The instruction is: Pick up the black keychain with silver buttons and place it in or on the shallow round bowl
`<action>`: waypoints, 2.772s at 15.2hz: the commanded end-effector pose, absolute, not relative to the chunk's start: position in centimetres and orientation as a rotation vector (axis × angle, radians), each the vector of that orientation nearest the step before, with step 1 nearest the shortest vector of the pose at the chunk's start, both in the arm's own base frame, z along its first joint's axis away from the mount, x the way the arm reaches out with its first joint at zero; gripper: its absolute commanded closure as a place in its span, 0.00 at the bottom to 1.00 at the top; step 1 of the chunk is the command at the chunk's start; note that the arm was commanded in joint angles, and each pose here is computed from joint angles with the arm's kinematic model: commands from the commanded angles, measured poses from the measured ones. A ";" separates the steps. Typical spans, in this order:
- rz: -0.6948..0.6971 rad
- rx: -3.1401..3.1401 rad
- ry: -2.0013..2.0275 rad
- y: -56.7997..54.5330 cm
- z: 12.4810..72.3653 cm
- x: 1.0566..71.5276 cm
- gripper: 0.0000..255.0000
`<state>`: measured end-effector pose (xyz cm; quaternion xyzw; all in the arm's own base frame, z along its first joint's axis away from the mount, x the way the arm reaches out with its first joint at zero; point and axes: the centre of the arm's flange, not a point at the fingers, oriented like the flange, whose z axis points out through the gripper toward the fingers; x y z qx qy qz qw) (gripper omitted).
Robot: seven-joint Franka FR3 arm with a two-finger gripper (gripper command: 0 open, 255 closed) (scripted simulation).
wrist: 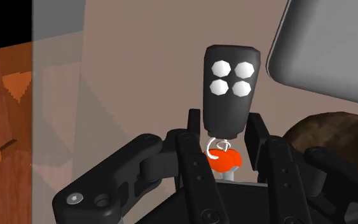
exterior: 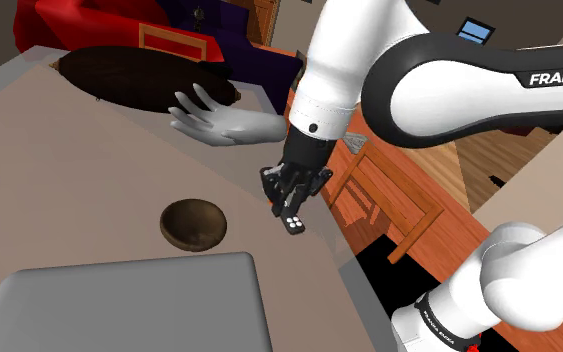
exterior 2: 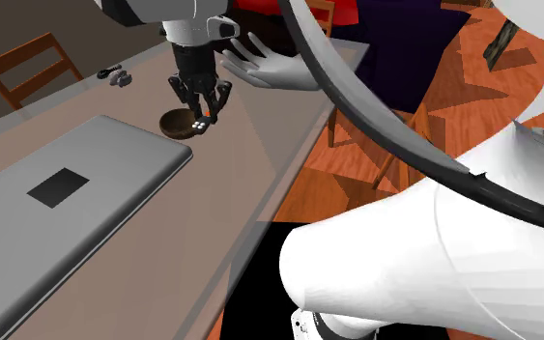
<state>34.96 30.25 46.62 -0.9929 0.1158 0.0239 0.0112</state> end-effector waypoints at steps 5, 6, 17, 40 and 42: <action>0.075 -3.096 0.362 36.3 47.0 39.9 1.00; 0.075 -3.096 0.362 37.4 47.1 40.8 1.00; 0.075 -3.096 0.362 43.1 44.3 45.5 1.00; 0.075 -3.096 0.362 43.1 39.1 45.5 0.00; 0.075 -3.096 0.362 43.0 40.4 45.5 0.00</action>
